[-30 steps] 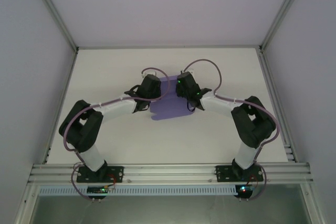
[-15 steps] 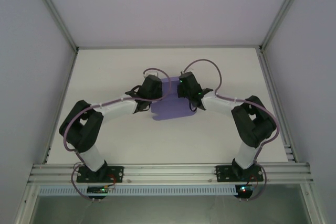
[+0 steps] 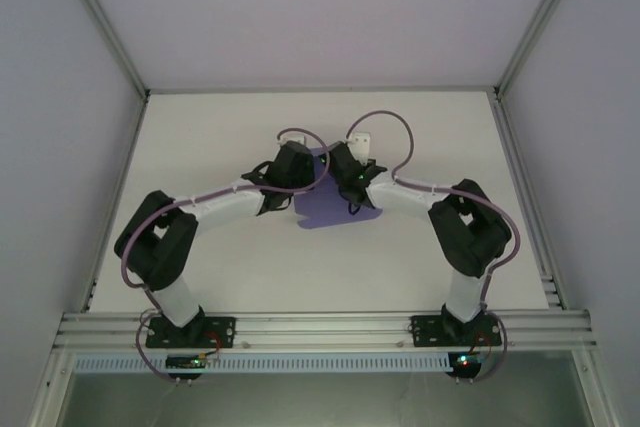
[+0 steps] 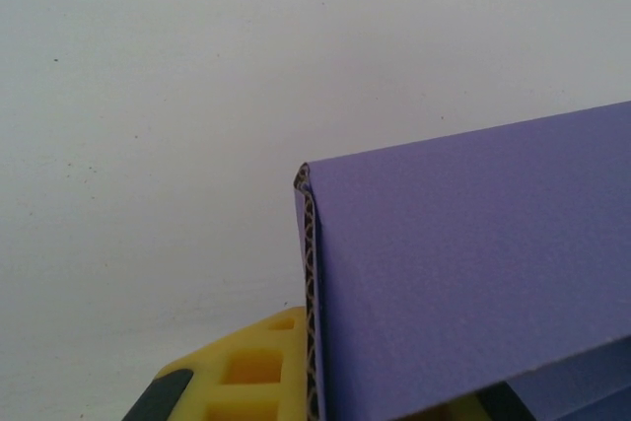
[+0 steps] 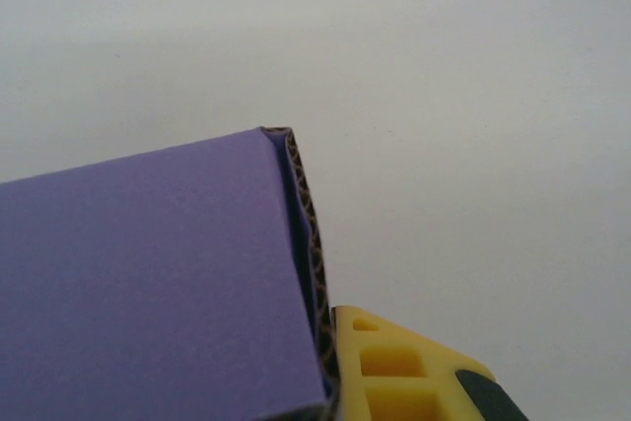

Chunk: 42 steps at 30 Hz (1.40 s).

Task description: Assemble paper box

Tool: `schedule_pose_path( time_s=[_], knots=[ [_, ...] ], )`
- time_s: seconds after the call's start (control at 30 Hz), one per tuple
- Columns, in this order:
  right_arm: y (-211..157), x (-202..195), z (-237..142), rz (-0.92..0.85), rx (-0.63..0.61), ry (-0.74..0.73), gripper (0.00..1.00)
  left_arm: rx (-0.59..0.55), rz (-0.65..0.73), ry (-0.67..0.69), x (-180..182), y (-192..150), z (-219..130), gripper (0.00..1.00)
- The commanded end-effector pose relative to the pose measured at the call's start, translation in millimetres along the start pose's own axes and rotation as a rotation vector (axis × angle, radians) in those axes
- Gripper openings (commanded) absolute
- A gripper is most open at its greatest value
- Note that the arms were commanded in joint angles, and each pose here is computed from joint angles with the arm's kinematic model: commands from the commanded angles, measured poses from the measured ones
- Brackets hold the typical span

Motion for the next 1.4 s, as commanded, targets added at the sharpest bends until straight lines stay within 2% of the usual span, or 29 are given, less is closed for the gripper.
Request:
schedule_pose_path(
  time_s=[0.0,0.07,0.13,0.2,0.3,0.33,0.37,0.4,0.53,0.63,0.77,0.87,1.07,1.27,1.37],
  knots=[
    [0,-34,17,0.061,-0.082,-0.018,0.11,-0.007,-0.026,0.096,17,5,0,0.0],
    [6,-21,13,0.039,-0.15,0.168,0.24,-0.003,-0.022,0.095,17,4,1,0.0],
    [12,-7,4,0.016,-0.196,0.359,0.32,-0.002,-0.018,0.093,17,4,1,0.0],
    [18,4,-10,-0.01,-0.234,0.531,0.47,-0.001,-0.012,0.092,17,4,2,0.0],
    [27,13,-38,-0.024,-0.286,0.719,0.66,-0.005,0.004,0.086,16,7,0,0.0],
    [30,13,-47,-0.027,-0.3,0.766,0.76,-0.008,0.015,0.089,16,8,-1,0.0],
    [33,11,-57,-0.018,-0.316,0.794,0.96,-0.002,0.031,0.078,15,10,-1,0.0],
    [35,9,-64,-0.008,-0.325,0.811,0.99,0.007,0.048,0.062,14,11,-2,0.0],
    [36,-12,-91,0.019,-0.339,0.793,0.99,0.05,0.111,-0.001,12,17,-4,0.0],
    [31,-39,-105,0.037,-0.34,0.679,0.99,0.088,0.262,-0.116,4,23,-12,0.0],
    [11,-78,-118,0.022,-0.28,0.514,0.99,0.377,0.615,-0.475,-14,12,-47,0.0],
    [-7,-105,-124,0.03,-0.194,0.43,1.0,0.537,0.883,-0.601,-15,-9,-76,0.0],
    [-42,-145,-130,0.125,-0.071,0.352,0.99,0.558,1.141,-0.435,-13,-16,-85,0.0],
    [-51,-162,-133,0.181,-0.044,0.338,0.99,0.657,1.233,-0.333,-15,-43,-69,0.0],
    [-50,-165,-131,0.192,-0.043,0.334,0.99,0.681,1.296,-0.222,-15,-59,-50,0.0]
  ],
)
Point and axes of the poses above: each hand's point on the last joint's axis, 136 mm out from that joint toward the fingers, its own z axis out along the fingers, its own x axis along the line the jaws close on, y = z × x, the point moved 6 cm from there along -z, back along the fingers, and after that the axes turned 13 degrees about -z, right-handed, at the moved point
